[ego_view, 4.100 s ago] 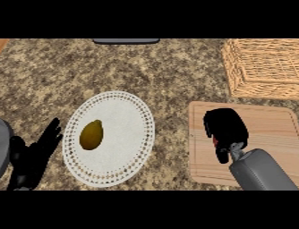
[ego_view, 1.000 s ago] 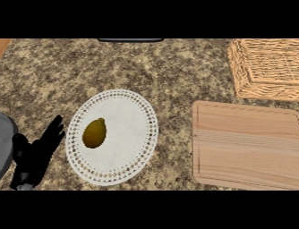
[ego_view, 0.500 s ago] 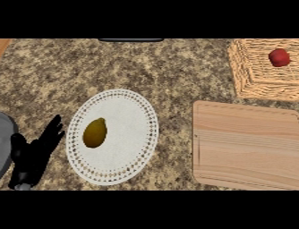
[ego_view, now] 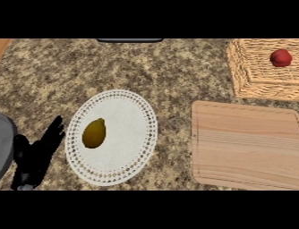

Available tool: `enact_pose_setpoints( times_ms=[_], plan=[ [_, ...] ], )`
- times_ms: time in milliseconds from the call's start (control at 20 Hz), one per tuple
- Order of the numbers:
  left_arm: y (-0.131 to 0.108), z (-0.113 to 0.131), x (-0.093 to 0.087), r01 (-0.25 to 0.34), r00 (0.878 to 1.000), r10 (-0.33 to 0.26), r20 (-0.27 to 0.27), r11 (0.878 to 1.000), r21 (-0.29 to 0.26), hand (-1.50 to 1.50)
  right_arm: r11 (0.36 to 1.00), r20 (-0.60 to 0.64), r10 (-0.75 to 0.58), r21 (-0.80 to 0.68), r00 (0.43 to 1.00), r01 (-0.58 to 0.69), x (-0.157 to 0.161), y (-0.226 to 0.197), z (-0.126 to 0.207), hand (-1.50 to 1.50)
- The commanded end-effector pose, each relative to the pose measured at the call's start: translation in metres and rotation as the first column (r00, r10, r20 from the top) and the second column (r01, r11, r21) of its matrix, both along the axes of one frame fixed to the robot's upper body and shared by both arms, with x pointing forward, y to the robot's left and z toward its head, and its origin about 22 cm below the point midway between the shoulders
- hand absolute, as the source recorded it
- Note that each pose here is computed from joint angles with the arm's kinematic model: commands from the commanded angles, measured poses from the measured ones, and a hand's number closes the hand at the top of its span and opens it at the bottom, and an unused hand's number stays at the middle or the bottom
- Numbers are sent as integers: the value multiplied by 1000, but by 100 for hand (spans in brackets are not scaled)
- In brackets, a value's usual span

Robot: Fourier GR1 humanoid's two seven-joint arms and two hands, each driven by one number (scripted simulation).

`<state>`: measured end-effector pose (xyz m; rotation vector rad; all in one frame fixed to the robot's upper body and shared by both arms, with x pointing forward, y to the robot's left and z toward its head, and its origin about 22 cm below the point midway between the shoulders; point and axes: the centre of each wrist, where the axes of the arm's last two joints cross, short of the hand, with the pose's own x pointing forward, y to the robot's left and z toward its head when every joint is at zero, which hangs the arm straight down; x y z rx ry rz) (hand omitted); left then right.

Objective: Pick the bell pepper from the cutting board and place it in the basket

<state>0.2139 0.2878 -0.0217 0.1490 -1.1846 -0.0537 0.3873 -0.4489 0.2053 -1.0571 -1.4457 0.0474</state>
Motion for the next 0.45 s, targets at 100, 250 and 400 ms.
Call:
enact_pose_setpoints(
  times_ms=[100,250,400],
  plan=[
    [6,-28,-20,-34,987,37,-157,999,25,0,989,66,-73,134,995,63,-22,-38,26,-150],
    [2,-34,-29,-33,984,30,-175,999,-15,0,983,92,-143,132,986,130,-43,-63,37,-150],
    [-4,-14,-15,-35,987,29,-157,999,-34,0,979,67,-160,139,985,150,-65,-86,25,-150]
  ],
)
